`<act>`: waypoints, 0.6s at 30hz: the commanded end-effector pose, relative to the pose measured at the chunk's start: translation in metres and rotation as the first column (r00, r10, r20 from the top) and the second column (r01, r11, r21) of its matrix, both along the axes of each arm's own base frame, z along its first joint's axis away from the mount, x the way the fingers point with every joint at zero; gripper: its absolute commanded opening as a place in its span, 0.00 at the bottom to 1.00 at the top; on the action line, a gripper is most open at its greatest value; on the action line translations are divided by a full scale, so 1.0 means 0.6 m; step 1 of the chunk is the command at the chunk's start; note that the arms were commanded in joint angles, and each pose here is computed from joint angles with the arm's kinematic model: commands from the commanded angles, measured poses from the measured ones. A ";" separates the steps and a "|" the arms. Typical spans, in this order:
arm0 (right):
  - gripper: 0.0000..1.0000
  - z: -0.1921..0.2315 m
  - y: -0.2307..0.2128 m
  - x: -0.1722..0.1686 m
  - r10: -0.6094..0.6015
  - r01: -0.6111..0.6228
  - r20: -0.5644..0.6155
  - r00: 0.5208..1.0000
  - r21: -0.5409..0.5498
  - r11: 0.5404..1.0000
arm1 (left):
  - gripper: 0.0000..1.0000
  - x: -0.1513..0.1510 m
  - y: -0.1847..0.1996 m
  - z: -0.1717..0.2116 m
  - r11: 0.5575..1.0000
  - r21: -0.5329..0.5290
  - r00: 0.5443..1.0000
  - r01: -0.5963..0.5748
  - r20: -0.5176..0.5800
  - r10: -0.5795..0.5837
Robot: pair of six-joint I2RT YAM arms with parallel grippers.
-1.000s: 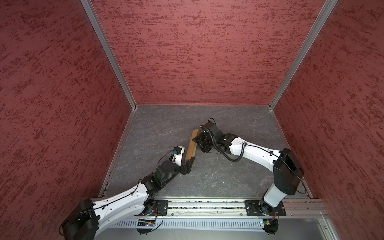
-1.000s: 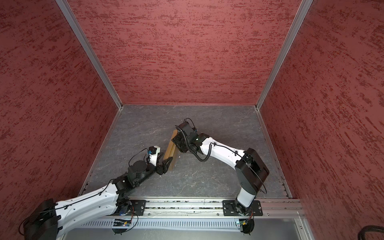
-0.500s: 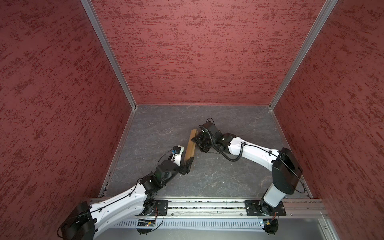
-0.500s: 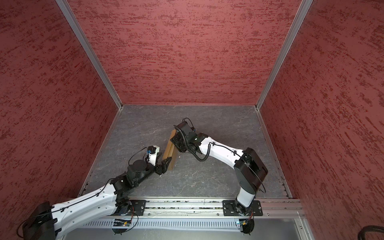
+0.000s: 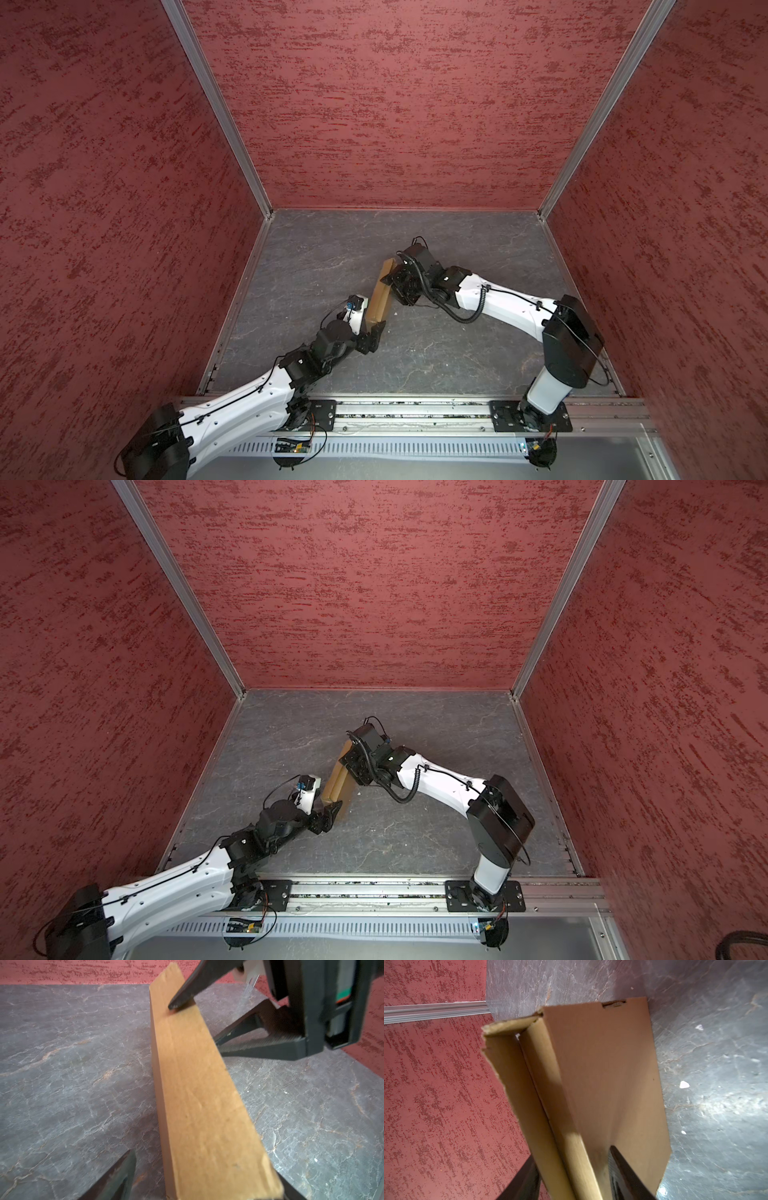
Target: Fold the paper box
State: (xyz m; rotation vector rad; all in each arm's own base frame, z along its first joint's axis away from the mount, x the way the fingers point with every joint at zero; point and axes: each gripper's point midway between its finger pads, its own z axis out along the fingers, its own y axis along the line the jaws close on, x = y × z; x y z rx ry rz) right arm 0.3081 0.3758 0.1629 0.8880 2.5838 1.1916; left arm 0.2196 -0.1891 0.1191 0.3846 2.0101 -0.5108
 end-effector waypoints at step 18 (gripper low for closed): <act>0.50 -0.002 0.006 -0.008 0.023 -0.023 0.024 0.999 0.027 0.999 | 0.83 0.012 0.005 0.012 0.999 0.014 0.999 -0.038 0.011 0.038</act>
